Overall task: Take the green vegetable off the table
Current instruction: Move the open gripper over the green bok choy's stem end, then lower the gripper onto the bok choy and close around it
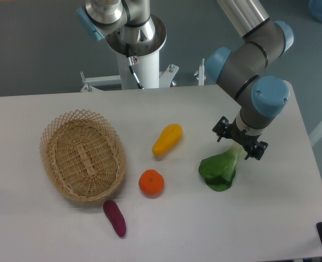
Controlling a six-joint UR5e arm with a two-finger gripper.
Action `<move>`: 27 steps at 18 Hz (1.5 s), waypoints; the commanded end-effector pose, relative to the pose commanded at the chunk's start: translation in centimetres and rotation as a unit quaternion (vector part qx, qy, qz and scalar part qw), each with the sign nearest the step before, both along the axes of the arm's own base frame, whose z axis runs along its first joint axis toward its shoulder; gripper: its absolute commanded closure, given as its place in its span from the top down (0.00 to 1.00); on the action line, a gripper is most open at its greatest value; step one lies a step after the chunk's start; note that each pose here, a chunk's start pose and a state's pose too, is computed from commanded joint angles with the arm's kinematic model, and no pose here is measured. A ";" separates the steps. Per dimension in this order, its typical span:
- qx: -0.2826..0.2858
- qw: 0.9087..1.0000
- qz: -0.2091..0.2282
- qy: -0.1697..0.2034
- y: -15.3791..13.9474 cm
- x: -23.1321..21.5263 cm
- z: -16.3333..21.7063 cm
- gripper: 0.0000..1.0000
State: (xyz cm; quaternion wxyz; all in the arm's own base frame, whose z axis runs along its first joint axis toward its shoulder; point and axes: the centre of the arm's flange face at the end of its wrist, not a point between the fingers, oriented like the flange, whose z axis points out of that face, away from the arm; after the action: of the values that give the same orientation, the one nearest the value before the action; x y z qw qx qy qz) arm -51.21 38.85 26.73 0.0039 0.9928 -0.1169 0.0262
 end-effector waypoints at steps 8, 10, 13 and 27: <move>-0.001 1.000 0.001 0.000 0.5 -1.1 -1.6 1.00; -0.008 1.000 0.001 -0.016 0.2 -0.5 -3.3 1.00; -0.011 1.000 -0.004 -0.024 -0.4 0.7 -5.2 1.00; -0.013 1.000 -0.003 -0.020 0.1 0.8 -7.7 1.00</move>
State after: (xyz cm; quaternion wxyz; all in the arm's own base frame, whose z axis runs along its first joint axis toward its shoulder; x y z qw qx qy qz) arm -50.37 38.92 19.03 0.0145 0.9916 -0.1191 0.0477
